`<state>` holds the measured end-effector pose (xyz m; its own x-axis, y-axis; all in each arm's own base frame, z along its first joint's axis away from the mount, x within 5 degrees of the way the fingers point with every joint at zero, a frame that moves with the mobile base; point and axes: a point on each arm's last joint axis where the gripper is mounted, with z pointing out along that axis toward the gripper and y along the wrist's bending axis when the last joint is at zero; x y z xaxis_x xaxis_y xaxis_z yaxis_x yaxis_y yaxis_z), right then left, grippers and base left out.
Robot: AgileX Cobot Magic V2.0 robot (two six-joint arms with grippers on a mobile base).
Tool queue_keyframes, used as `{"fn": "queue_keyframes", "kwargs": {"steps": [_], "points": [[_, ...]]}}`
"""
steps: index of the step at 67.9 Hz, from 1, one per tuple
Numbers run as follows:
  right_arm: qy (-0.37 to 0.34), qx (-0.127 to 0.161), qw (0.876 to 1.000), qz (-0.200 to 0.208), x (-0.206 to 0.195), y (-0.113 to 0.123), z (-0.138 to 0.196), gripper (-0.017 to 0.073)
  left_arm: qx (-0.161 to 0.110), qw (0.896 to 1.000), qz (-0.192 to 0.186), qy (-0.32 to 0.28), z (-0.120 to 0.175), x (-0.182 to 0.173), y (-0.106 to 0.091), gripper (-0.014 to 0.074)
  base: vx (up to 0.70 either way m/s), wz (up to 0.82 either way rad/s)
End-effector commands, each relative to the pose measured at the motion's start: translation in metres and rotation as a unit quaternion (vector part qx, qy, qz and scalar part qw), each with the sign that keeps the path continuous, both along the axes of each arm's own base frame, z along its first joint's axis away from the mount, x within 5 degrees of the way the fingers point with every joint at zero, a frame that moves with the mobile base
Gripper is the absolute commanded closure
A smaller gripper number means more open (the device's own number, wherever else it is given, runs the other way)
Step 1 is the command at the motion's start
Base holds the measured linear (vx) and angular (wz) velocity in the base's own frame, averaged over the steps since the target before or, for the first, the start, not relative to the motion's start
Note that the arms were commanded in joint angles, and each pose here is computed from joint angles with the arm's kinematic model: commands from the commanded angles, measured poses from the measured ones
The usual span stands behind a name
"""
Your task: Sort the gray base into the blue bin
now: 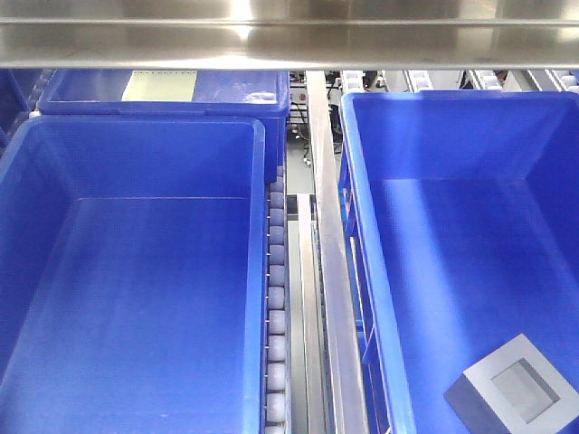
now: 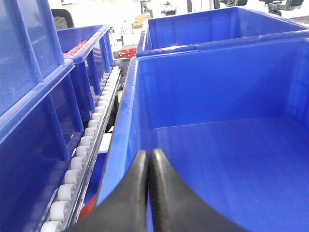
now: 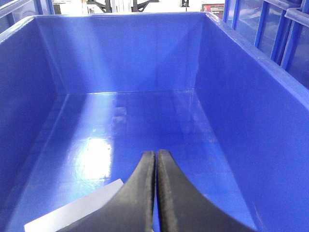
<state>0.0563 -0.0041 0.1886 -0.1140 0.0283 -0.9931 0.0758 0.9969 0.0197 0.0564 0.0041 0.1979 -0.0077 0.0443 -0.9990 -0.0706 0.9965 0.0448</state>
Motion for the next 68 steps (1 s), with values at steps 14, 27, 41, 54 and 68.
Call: {"fn": "queue_keyframes", "kwargs": {"steps": [14, 27, 41, 54, 68], "points": [[-0.006, -0.01, 1.0, -0.002, 0.0017, -0.0005, 0.0003, 0.0564, -0.002, 0.999, -0.002, -0.049, 0.013, -0.0023, -0.0004, 0.0601, 0.0, 0.0], [-0.006, -0.01, 1.0, -0.002, 0.0017, -0.0005, 0.0003, 0.0564, -0.002, 0.999, -0.002, -0.049, 0.013, -0.0023, -0.0004, 0.0601, 0.0, 0.0], [-0.006, -0.01, 1.0, -0.002, 0.0017, -0.0005, 0.0003, 0.0564, -0.002, 0.999, -0.003, -0.049, 0.013, -0.0022, -0.0005, 0.0601, 0.0, 0.0], [-0.006, -0.01, 1.0, -0.002, 0.0017, -0.0005, 0.0003, 0.0564, -0.002, 0.999, -0.003, -0.049, 0.0137, -0.0023, -0.0005, 0.0601, 0.0, 0.0], [-0.006, -0.01, 1.0, -0.002, 0.0017, -0.0005, 0.0003, 0.0564, -0.002, 0.999, -0.003, -0.049, 0.0137, -0.0023, -0.0005, 0.0601, 0.0, 0.0]]}}
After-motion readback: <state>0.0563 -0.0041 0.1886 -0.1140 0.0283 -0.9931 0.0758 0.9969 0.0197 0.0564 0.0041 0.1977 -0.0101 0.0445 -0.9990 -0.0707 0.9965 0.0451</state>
